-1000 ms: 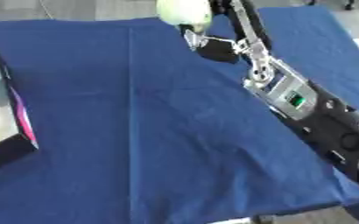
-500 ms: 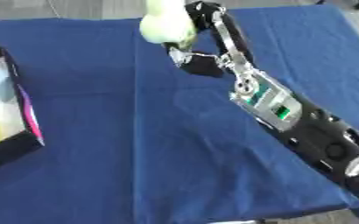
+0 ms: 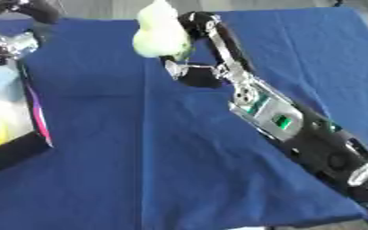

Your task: Pick up the objects with one hand, pass them to the other hand, and then place them into the box on the other side of the table.

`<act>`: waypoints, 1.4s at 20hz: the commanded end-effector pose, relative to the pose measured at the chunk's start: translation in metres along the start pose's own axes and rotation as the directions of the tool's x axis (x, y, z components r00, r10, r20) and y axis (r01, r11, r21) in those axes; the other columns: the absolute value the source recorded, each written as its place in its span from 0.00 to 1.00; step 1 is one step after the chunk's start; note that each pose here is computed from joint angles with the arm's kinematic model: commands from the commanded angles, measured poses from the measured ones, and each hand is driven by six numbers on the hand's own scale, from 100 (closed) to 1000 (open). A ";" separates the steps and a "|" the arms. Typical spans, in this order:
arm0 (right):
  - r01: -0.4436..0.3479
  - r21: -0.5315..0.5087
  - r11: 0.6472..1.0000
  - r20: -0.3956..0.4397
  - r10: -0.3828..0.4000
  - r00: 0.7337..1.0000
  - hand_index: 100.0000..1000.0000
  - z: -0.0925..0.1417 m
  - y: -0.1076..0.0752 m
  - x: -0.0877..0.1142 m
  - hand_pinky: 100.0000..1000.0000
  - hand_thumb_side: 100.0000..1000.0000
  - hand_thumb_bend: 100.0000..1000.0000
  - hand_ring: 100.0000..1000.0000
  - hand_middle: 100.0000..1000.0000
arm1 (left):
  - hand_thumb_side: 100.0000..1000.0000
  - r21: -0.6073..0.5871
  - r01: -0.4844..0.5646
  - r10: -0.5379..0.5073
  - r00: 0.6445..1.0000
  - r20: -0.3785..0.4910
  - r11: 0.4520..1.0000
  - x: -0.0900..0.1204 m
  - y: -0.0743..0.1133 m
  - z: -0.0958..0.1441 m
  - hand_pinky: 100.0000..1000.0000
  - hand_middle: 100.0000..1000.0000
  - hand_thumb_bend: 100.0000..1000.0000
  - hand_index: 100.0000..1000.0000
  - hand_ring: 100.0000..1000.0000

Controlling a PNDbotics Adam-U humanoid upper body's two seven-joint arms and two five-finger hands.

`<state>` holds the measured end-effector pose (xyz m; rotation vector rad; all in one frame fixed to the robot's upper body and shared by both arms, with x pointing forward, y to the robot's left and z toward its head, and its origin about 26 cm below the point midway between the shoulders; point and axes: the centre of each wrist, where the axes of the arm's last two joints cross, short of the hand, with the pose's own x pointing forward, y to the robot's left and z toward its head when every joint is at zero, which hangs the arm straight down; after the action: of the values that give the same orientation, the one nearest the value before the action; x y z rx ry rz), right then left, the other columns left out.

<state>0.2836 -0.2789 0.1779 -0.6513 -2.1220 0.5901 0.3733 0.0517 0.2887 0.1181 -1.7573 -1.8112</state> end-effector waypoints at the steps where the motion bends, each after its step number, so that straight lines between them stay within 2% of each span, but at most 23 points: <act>1: -0.019 0.009 1.000 0.036 0.018 0.999 0.52 -0.004 -0.002 0.006 0.58 0.00 0.00 0.49 0.43 | 0.67 -0.023 0.034 -0.034 0.999 -0.002 0.999 0.010 0.001 -0.006 1.00 0.74 0.00 0.85 0.84; 2: -0.020 0.011 1.000 0.041 0.020 0.999 0.52 -0.005 -0.001 0.007 0.58 0.00 0.00 0.49 0.42 | 0.68 -0.031 0.035 -0.035 0.999 -0.002 0.999 0.011 -0.001 -0.008 1.00 0.74 0.00 0.86 0.84; 6: -0.039 0.018 0.999 0.067 0.037 0.997 0.52 -0.005 0.002 0.008 0.59 0.00 0.00 0.49 0.42 | 0.82 -0.057 0.037 -0.037 0.999 0.004 0.998 0.016 -0.009 -0.017 1.00 0.73 0.00 0.85 0.85; 11: -0.054 0.018 0.998 0.085 0.053 0.995 0.52 -0.005 0.004 0.009 0.59 0.00 0.00 0.49 0.42 | 0.83 -0.070 0.036 -0.036 0.999 0.001 0.997 0.017 -0.012 -0.022 1.00 0.73 0.00 0.85 0.85; 12: -0.056 0.017 0.998 0.088 0.054 0.995 0.51 -0.005 0.004 0.009 0.59 0.00 0.01 0.49 0.42 | 0.97 -0.073 0.033 -0.033 0.999 -0.001 0.997 0.017 -0.013 -0.023 1.00 0.72 0.00 0.85 0.85; 13: -0.060 0.016 0.998 0.102 0.058 0.993 0.51 -0.006 0.004 0.010 0.59 0.00 0.01 0.49 0.42 | 1.00 -0.082 0.020 -0.021 1.000 -0.011 0.996 0.015 -0.018 -0.026 1.00 0.72 0.00 0.85 0.85; 14: -0.066 0.016 0.998 0.116 0.064 0.991 0.51 -0.006 0.005 0.010 0.59 0.00 0.06 0.49 0.42 | 1.00 -0.091 0.007 -0.009 1.000 -0.022 0.996 0.015 -0.022 -0.030 1.00 0.72 0.00 0.85 0.85; 15: -0.073 0.016 0.997 0.129 0.070 0.989 0.51 -0.006 0.005 0.010 0.59 0.00 0.03 0.49 0.42 | 1.00 -0.098 -0.002 -0.001 1.000 -0.030 0.995 0.015 -0.025 -0.034 1.00 0.72 0.00 0.85 0.85; 28: -0.113 0.034 0.993 0.187 0.104 0.977 0.51 -0.004 0.014 0.013 0.58 0.00 0.06 0.48 0.42 | 1.00 -0.150 -0.003 -0.003 0.999 -0.043 0.989 0.016 -0.042 -0.053 1.00 0.71 0.00 0.86 0.85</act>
<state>0.2840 -0.2612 0.1706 -0.7076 -2.2106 0.7693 0.3719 -0.0018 0.2422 0.0842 -1.5677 -1.9063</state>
